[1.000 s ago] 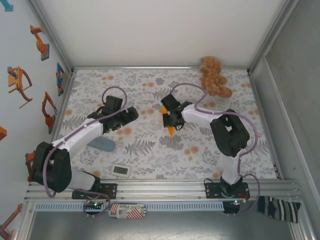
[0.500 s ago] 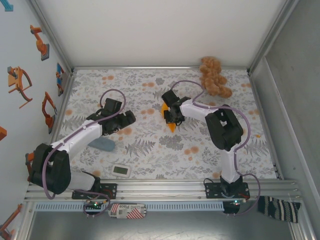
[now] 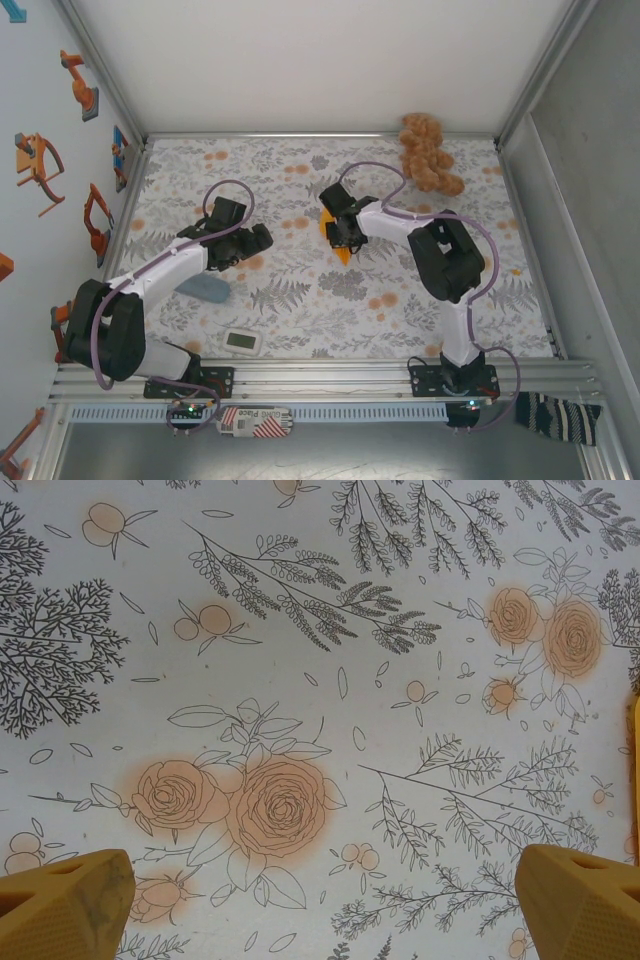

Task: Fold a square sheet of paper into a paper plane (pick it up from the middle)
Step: Move the paper plane to the top-center of the table.

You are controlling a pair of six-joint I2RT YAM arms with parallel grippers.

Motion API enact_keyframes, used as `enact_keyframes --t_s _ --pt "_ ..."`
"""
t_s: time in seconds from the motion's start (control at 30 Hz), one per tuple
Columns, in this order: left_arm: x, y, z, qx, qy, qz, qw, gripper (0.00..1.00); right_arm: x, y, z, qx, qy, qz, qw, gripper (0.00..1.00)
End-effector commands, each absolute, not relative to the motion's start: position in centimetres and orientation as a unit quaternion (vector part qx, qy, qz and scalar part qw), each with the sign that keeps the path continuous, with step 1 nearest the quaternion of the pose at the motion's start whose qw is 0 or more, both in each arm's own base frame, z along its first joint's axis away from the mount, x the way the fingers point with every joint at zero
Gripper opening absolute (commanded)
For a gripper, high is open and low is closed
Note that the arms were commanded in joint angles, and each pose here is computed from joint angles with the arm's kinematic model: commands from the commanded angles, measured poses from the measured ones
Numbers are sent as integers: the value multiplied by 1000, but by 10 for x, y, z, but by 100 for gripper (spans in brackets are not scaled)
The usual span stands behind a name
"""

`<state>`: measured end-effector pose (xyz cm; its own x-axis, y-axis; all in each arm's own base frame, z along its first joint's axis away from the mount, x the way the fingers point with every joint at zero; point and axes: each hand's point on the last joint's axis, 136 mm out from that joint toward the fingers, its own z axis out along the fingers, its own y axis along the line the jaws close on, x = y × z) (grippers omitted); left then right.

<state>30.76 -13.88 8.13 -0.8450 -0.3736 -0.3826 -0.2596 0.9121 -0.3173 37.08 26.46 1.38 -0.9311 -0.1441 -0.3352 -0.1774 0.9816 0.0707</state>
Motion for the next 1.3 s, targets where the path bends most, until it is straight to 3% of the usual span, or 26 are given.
enact_keyframes --t_s 0.0,0.27,0.43,0.63,1.27 --pt "308 -140 80 -160 954 -129 216 98 351 237 -41 -71 991 -13 114 24" --pt "311 -142 82 -159 954 -130 217 98 394 248 -4 -54 984 9 172 23" --pt "311 -141 82 -158 955 -128 215 98 414 255 -8 -51 983 27 171 24" --pt "311 -141 82 -156 956 -126 214 98 433 255 -5 -52 982 36 180 34" --pt "311 -144 76 -156 958 -130 205 98 439 241 -27 -66 983 -13 174 45"
